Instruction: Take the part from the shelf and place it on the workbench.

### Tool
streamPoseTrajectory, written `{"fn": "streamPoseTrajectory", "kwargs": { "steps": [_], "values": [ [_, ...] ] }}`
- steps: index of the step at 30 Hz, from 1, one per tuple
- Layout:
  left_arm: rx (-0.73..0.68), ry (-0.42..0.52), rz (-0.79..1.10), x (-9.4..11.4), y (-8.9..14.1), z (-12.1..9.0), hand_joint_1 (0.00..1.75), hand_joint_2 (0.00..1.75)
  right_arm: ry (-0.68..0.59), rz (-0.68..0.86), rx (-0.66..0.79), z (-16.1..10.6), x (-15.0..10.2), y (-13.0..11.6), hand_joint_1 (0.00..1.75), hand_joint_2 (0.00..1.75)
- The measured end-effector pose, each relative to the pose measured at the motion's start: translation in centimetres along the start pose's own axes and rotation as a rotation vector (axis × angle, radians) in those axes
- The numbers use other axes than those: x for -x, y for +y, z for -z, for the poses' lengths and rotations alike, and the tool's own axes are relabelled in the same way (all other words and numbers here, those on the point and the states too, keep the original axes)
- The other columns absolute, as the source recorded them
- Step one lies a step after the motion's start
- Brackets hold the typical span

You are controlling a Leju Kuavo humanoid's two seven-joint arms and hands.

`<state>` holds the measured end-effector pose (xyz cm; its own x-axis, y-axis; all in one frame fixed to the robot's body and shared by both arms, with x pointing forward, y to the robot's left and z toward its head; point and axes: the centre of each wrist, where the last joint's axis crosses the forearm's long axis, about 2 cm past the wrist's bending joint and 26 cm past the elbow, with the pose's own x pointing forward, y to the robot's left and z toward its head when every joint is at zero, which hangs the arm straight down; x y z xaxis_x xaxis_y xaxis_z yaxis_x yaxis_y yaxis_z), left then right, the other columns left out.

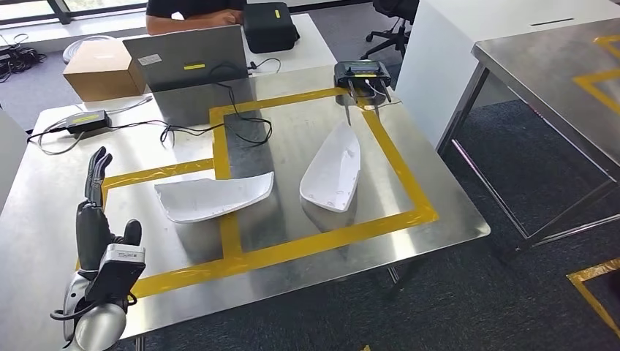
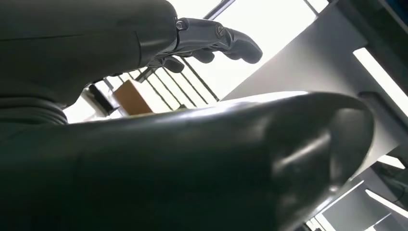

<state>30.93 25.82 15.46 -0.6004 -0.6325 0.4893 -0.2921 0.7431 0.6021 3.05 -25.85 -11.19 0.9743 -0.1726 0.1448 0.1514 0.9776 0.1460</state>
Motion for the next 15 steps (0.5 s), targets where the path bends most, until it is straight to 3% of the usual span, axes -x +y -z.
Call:
{"fn": "streamPoseTrajectory", "kwargs": {
  "steps": [4, 15],
  "values": [
    [-0.077, -0.084, 0.129, -1.7, 1.1, -0.8, 0.00, 0.00, 0.001, -0.003, -0.001, 0.0, -0.1, 0.2, 0.00, 0.00],
    [-0.224, -0.171, 0.279, -4.2, 2.7, -3.7, 0.00, 0.00, 0.006, -0.025, 0.001, 0.0, 0.0, 0.2, 0.00, 0.00]
  ]
}}
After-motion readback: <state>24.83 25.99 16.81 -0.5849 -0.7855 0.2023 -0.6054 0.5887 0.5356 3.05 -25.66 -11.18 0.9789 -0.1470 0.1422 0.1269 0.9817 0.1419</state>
